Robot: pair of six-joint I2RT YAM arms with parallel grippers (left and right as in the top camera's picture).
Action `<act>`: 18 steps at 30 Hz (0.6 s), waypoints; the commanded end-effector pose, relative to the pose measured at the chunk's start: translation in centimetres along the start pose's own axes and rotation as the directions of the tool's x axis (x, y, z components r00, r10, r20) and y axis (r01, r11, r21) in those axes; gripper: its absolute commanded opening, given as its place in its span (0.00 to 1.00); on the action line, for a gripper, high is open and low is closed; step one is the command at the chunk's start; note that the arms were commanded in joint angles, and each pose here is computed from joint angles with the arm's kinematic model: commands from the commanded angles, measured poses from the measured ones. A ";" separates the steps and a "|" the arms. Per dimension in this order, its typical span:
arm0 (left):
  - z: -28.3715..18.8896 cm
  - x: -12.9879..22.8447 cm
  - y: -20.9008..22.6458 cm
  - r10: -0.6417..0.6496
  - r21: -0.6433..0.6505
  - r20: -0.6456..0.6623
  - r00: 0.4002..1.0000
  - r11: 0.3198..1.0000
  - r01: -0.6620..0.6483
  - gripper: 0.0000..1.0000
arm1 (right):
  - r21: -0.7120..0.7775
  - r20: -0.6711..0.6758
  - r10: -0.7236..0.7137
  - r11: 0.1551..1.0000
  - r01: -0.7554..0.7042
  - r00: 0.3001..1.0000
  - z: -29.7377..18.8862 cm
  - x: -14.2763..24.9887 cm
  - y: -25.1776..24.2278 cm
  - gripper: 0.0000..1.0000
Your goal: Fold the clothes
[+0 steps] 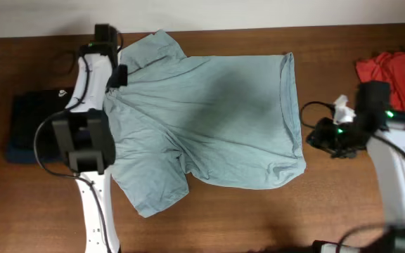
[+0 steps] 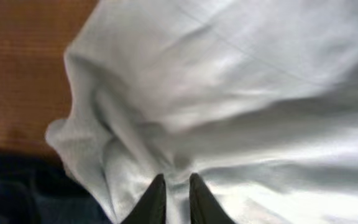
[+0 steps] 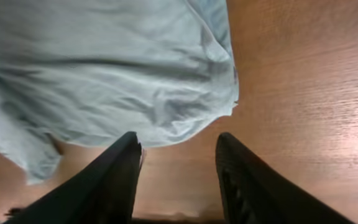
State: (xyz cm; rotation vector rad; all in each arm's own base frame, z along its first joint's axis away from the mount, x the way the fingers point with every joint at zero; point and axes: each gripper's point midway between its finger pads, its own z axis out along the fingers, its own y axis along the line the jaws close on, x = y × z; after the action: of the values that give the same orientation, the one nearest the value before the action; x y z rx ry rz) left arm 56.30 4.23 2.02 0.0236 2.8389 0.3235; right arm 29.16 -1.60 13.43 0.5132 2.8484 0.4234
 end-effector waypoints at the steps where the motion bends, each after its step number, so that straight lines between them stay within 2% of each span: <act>1: -7.8 -5.2 -0.1 0.003 0.030 0.166 0.986 1.000 -0.008 0.19 | 0.093 -0.041 0.030 0.995 -0.026 0.999 3.8 -1.5 -1.5 0.47; 4: -13.6 -7.1 -0.1 -0.015 0.094 0.263 0.965 0.996 -0.010 0.25 | 0.056 -0.042 0.000 0.998 0.002 0.999 6.1 -2.9 -1.3 0.45; 5: -15.5 -7.5 -0.1 -0.022 0.115 0.295 0.955 0.993 -0.013 0.27 | 0.011 -0.051 -0.044 0.999 0.045 0.998 6.7 -3.0 -0.6 0.31; 6: -19.6 -8.0 0.5 -0.037 0.135 0.363 0.931 0.991 -0.014 0.30 | -0.070 -0.075 -0.103 0.993 0.098 0.992 7.4 -2.7 0.8 0.24; 7: -21.5 -8.0 0.9 -0.043 0.135 0.392 0.919 0.991 -0.011 0.31 | -0.075 -0.099 -0.104 0.993 0.097 0.990 7.6 -2.1 1.1 0.24; 12: -31.3 -6.6 3.1 -0.064 0.127 0.523 0.850 0.992 -0.003 0.34 | 0.010 -0.259 -0.038 0.999 0.042 0.965 7.3 2.0 0.7 0.24; 15: -36.4 -4.9 4.2 -0.043 0.106 0.581 0.813 0.994 -0.023 0.35 | 0.034 -0.344 -0.039 0.998 0.054 0.938 6.9 4.3 0.9 0.38; 16: -37.7 -4.3 4.5 -0.047 0.105 0.595 0.802 0.994 -0.020 0.38 | 0.037 -0.370 -0.048 0.997 0.067 0.928 6.7 5.0 1.1 0.42; 18: -40.4 -3.0 5.1 -0.052 0.104 0.622 0.781 0.994 -0.016 0.40 | 0.043 -0.407 -0.057 0.996 0.081 0.912 6.6 6.1 1.4 0.45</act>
State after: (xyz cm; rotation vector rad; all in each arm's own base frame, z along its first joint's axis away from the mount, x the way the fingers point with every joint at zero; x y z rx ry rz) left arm 51.73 0.10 35.58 0.0859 2.3028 0.1245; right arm 26.46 2.48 6.56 0.4174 3.2359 0.4949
